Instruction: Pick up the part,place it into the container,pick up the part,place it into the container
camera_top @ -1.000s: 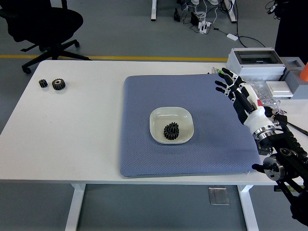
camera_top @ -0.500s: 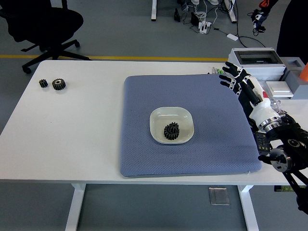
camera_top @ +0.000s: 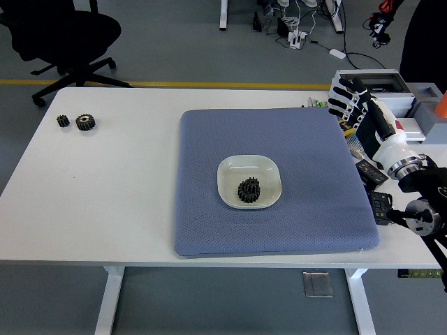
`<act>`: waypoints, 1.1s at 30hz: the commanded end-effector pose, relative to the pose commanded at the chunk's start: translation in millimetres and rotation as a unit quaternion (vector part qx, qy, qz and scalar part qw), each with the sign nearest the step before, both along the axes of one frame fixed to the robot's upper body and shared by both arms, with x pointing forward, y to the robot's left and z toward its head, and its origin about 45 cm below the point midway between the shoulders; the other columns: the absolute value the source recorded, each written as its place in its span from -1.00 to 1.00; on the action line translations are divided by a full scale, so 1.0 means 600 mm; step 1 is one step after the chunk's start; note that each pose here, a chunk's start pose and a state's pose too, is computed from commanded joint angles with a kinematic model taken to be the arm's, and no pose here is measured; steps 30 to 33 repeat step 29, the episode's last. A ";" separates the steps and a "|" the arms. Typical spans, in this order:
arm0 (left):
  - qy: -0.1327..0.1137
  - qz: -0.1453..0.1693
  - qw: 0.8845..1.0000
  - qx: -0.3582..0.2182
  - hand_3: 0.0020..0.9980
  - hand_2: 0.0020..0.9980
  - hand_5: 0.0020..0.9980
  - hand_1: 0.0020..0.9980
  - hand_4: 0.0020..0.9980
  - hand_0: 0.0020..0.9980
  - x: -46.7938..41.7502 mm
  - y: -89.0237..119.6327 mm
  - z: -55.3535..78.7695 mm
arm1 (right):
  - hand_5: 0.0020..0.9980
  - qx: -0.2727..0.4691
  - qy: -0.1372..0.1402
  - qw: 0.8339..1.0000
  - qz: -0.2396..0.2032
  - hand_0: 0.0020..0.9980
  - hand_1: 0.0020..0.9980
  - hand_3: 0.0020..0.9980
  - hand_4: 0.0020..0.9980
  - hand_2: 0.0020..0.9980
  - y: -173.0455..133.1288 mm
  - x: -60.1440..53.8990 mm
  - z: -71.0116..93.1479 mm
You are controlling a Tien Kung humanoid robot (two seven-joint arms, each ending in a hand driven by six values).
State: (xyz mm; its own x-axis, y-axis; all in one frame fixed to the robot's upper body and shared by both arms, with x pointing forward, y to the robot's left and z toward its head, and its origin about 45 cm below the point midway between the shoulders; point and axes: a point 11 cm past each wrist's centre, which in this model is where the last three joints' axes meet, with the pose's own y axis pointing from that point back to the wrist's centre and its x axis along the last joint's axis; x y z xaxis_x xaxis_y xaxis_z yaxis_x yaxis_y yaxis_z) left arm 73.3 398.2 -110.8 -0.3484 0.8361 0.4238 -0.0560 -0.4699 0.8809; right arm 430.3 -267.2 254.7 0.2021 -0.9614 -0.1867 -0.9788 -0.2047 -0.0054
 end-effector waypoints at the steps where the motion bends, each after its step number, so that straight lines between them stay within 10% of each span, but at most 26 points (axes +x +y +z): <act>1: 0.000 0.000 1.000 0.000 0.12 0.32 0.15 0.20 0.29 0.25 -0.001 0.000 0.000 | 0.65 0.010 0.002 1.000 0.006 0.56 0.53 0.67 1.00 0.66 0.001 0.000 0.002; 11: 0.007 -0.001 1.000 0.003 0.12 0.31 0.15 0.20 0.29 0.25 -0.007 0.003 0.000 | 0.65 0.167 0.032 0.984 0.046 0.60 0.58 0.67 1.00 0.67 -0.038 0.010 0.025; 24: 0.010 0.002 1.000 0.004 0.12 0.31 0.15 0.20 0.29 0.25 -0.011 0.005 0.000 | 0.66 -0.046 -0.051 0.995 -0.069 0.75 0.62 0.60 1.00 0.66 -0.130 0.016 0.045; 33: 0.011 0.000 1.000 0.003 0.12 0.31 0.15 0.20 0.29 0.25 -0.015 0.004 -0.001 | 0.66 -0.089 -0.033 0.993 -0.071 0.75 0.62 0.60 1.00 0.66 -0.153 0.006 0.021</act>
